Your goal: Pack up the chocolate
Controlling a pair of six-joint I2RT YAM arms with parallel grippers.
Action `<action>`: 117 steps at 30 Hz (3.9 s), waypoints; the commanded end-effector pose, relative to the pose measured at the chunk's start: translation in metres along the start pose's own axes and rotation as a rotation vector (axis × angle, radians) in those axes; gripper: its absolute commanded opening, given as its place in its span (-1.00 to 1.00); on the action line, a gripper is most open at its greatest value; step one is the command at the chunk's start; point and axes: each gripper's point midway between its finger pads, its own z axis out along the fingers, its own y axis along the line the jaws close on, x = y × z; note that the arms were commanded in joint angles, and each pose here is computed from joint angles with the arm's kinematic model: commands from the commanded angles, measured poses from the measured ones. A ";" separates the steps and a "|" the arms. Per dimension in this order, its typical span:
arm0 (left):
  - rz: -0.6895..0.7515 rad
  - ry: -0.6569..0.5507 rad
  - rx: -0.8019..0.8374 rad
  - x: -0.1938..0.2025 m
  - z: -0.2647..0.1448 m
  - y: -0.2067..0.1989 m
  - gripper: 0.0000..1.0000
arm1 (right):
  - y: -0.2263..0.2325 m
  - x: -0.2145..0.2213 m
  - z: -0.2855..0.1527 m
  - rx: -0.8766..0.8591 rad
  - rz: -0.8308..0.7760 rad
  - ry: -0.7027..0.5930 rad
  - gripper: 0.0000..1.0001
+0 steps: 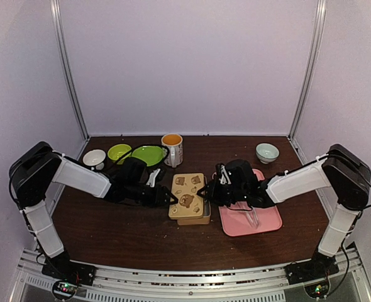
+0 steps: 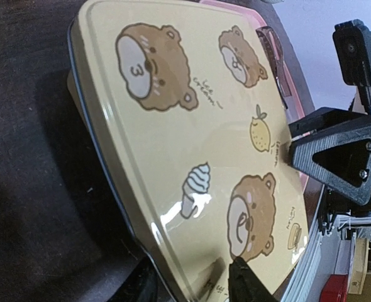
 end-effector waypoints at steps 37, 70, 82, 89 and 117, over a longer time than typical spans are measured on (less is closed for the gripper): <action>0.009 -0.024 -0.085 -0.010 0.016 0.007 -0.55 | -0.030 0.004 -0.008 0.139 -0.142 0.064 -0.01; 0.026 -0.059 -0.186 -0.041 0.019 0.023 -0.30 | -0.009 -0.097 -0.011 0.060 -0.417 0.022 0.64; 0.051 -0.026 -0.196 -0.042 0.020 0.021 -0.31 | 0.003 -0.111 0.045 -0.032 -0.523 0.149 0.64; 0.060 -0.004 -0.205 -0.038 0.021 0.023 -0.32 | -0.010 -0.095 0.063 -0.052 -0.503 0.242 0.49; 0.121 0.068 -0.218 -0.022 0.026 0.024 -0.32 | -0.042 0.010 -0.003 -0.096 -0.230 0.289 -0.38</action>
